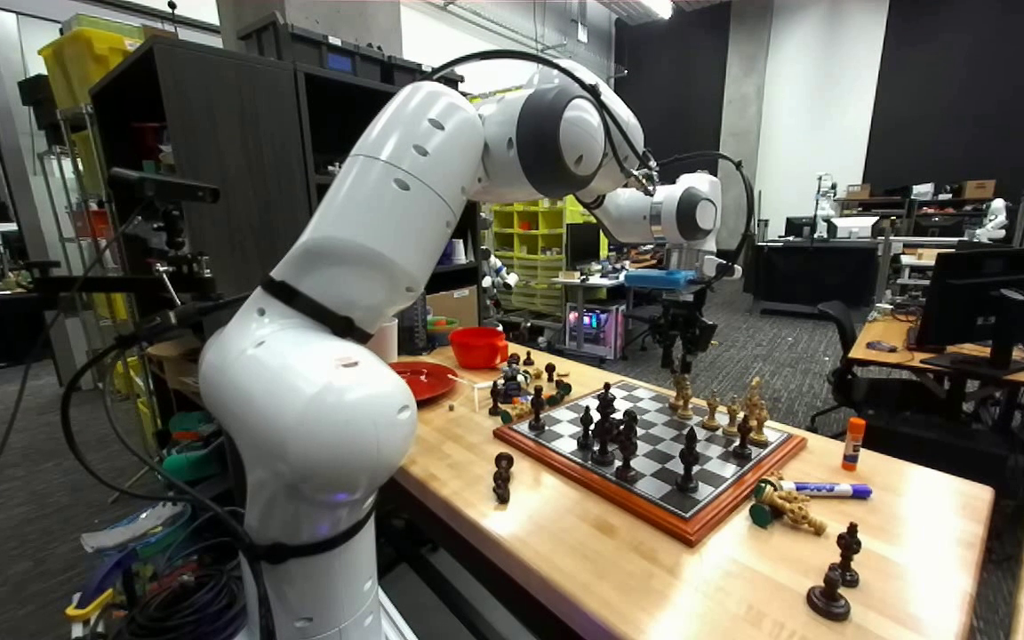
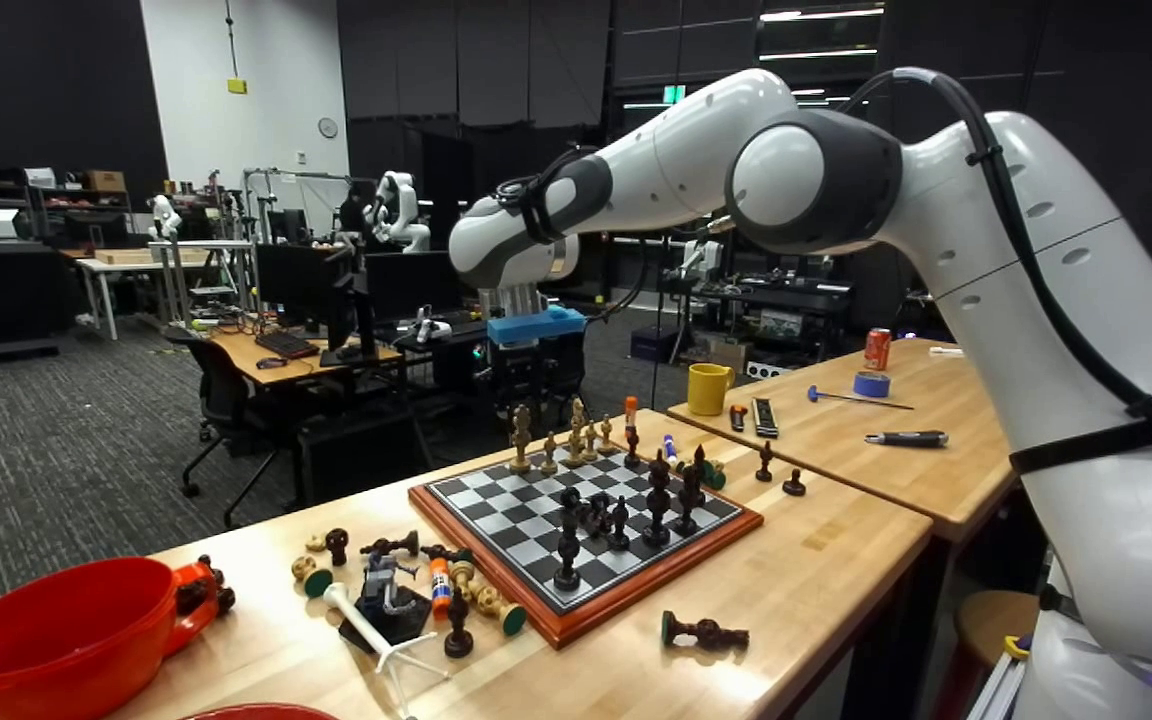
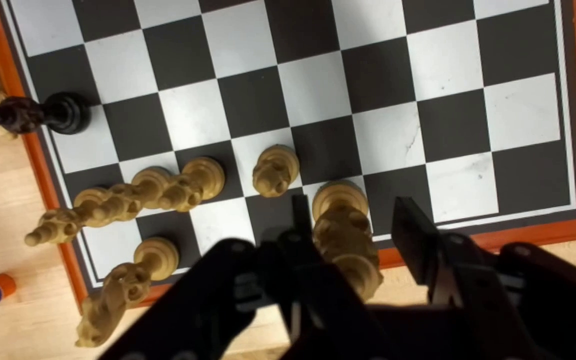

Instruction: Move one brown chess piece on the left side of the board backwards.

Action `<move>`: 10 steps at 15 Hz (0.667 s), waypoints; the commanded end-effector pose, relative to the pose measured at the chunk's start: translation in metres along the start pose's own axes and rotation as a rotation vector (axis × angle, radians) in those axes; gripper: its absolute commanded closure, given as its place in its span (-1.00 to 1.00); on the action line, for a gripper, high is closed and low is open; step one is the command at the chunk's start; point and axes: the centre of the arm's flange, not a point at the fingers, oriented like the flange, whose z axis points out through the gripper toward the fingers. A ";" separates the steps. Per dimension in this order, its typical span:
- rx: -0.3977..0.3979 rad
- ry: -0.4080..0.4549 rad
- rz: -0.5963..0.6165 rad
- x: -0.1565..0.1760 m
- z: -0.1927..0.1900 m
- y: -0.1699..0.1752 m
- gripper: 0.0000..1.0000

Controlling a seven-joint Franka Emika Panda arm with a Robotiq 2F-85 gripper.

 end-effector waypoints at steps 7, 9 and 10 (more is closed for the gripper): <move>-0.008 -0.018 -0.100 -0.089 -0.113 0.032 -1.00; -0.031 -0.066 -0.147 -0.123 -0.140 0.045 -1.00; -0.029 -0.088 -0.177 -0.141 -0.153 0.052 -1.00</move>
